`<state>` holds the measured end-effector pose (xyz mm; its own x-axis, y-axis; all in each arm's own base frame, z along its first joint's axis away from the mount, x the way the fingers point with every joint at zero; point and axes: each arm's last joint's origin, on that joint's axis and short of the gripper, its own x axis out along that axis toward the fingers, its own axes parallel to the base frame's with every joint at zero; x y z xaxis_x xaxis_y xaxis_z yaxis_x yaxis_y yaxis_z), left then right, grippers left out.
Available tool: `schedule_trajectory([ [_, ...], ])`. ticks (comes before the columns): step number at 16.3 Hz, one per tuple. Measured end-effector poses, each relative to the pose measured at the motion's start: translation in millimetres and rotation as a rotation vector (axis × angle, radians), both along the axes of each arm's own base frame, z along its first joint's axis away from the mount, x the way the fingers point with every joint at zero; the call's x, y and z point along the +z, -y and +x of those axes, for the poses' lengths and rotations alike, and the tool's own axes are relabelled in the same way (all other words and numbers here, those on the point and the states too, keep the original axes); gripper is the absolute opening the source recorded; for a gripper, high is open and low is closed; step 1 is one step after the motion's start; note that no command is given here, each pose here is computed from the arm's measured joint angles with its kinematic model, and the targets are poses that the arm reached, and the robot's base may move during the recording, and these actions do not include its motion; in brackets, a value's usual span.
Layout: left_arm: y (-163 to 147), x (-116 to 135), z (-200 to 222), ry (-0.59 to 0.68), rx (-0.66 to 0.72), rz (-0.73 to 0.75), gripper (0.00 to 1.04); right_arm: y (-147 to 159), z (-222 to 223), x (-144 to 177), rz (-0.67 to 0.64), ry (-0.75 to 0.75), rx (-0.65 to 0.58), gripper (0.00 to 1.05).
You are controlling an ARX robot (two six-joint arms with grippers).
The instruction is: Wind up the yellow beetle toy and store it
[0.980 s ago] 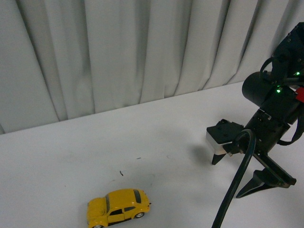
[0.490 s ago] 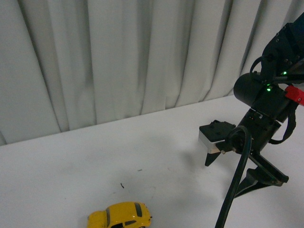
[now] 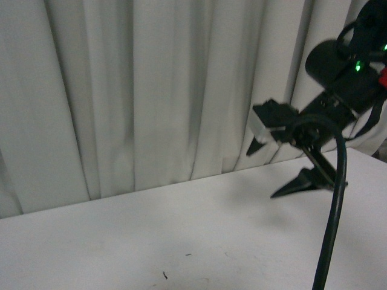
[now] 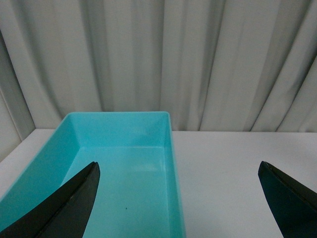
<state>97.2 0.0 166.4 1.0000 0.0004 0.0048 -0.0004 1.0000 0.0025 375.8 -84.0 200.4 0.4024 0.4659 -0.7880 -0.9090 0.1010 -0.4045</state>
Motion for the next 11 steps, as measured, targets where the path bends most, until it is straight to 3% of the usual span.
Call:
schedule_trajectory([
  [1, 0, 0, 0, 0.0, 0.0, 0.0, 0.98, -2, 5, 17, -0.038, 0.135, -0.027, 0.96],
  [2, 0, 0, 0, 0.0, 0.0, 0.0, 0.98, -8, 1, 29, -0.128, 0.388, -0.268, 0.86],
  [3, 0, 0, 0, 0.0, 0.001, 0.0, 0.98, -22, -22, 31, -0.032, 0.51, -0.511, 0.75],
  [5, 0, 0, 0, 0.0, 0.0, 0.0, 0.98, -49, -70, 46, 0.417, 0.668, -0.853, 0.51],
  [8, 0, 0, 0, 0.0, 0.0, 0.0, 0.98, -81, -137, 74, 0.893, 0.631, -1.022, 0.21],
  [10, 0, 0, 0, 0.0, 0.0, 0.0, 0.98, -86, -160, 62, 0.992, 0.605, -1.027, 0.02],
  [11, 0, 0, 0, 0.0, 0.0, 0.0, 0.98, -85, -163, 52, 0.993, 0.583, -1.051, 0.02],
])
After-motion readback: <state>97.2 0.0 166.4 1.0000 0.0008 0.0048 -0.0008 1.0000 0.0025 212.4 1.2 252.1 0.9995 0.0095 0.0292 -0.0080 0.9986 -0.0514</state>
